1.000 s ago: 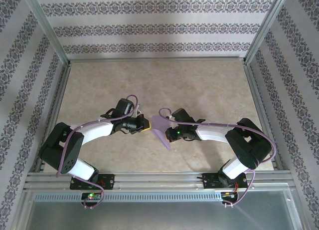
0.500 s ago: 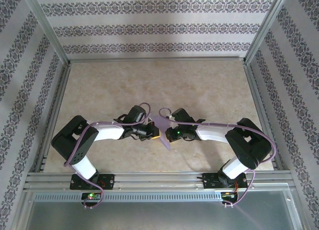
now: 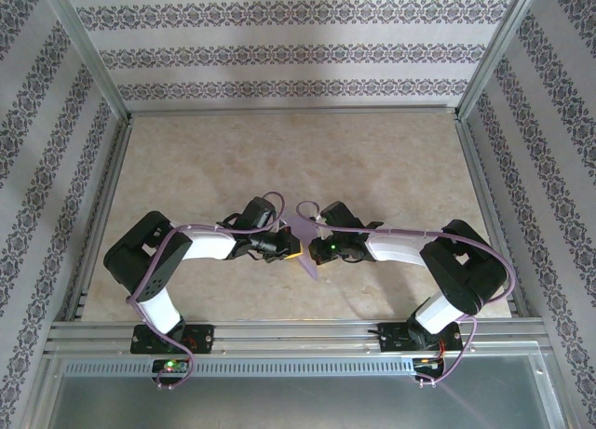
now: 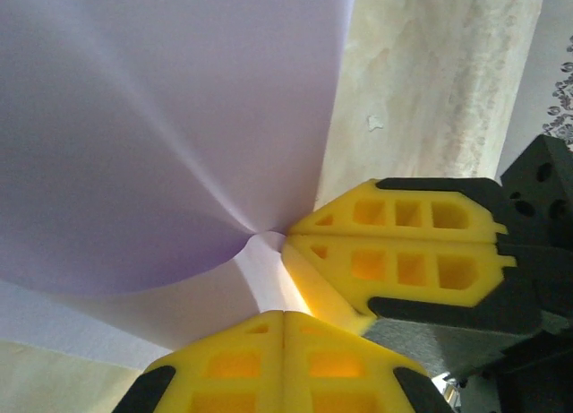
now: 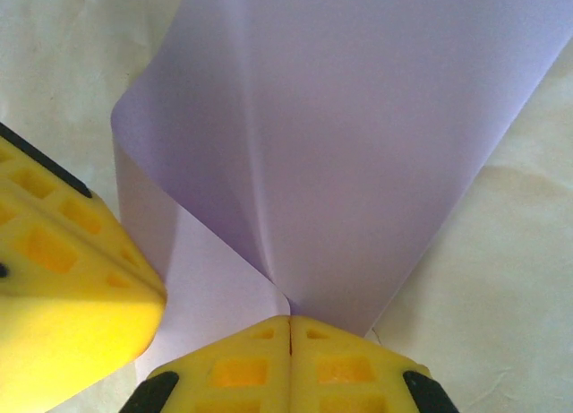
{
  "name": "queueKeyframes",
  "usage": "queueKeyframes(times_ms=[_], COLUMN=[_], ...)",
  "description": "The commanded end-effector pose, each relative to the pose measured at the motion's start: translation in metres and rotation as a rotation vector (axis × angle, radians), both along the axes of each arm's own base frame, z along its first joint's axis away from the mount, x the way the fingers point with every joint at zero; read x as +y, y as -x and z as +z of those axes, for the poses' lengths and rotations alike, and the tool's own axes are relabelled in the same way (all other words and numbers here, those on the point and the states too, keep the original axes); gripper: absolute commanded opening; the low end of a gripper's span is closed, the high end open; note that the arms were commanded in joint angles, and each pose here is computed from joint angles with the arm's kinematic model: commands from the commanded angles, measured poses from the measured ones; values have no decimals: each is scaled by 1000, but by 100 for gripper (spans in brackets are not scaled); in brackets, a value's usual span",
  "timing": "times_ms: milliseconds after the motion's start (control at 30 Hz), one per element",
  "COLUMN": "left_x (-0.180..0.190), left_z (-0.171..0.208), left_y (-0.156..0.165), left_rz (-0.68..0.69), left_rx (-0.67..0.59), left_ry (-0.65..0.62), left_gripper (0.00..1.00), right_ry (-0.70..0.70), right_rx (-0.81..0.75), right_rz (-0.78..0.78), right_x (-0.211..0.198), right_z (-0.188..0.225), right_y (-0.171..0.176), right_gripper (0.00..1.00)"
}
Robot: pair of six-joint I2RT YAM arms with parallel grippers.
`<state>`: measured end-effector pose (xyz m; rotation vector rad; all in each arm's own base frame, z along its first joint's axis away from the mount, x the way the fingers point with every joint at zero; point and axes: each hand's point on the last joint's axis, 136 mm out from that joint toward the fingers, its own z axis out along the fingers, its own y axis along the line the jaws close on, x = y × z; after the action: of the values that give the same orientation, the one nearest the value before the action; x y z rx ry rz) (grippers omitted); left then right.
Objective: Fold a paper plane with a square sheet of paper (fold left side to right side)
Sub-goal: Third fold the triangle at the center of the table.
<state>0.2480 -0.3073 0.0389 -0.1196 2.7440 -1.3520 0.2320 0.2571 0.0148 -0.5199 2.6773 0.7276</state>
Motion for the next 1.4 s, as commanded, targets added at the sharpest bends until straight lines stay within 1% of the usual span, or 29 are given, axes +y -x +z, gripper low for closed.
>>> queueKeyframes(times_ms=[0, 300, 900, 1000, 1133, 1300, 1367], left_x=[-5, 4, 6, 9, 18, 29, 32], left_z=[-1, -13, -27, -32, -40, -50, -54], left_y=[-5, 2, 2, 3, 9, 18, 20], left_rz=[4, 10, 29, 38, 40, 37, 41], left_rx=[-17, 9, 29, 42, 72, 106, 120], left_ry=[-12, -59, -77, -97, -160, -246, -257], left_gripper=[2, 1, 1, 1, 0, 0, 0], right_ry=[78, 82, 77, 74, 57, 0, -30], right_rx=[70, 69, 69, 70, 57, 22, 9], right_rz=[16, 15, 20, 20, 14, -16, -31], right_x=[-11, -12, -10, -9, -6, -3, -2], right_z=[-21, -21, -20, -19, -9, 14, 25], right_y=[17, 17, 16, 16, 10, -5, -11], right_gripper=[0, 0, 0, 0, 0, 10, 17])
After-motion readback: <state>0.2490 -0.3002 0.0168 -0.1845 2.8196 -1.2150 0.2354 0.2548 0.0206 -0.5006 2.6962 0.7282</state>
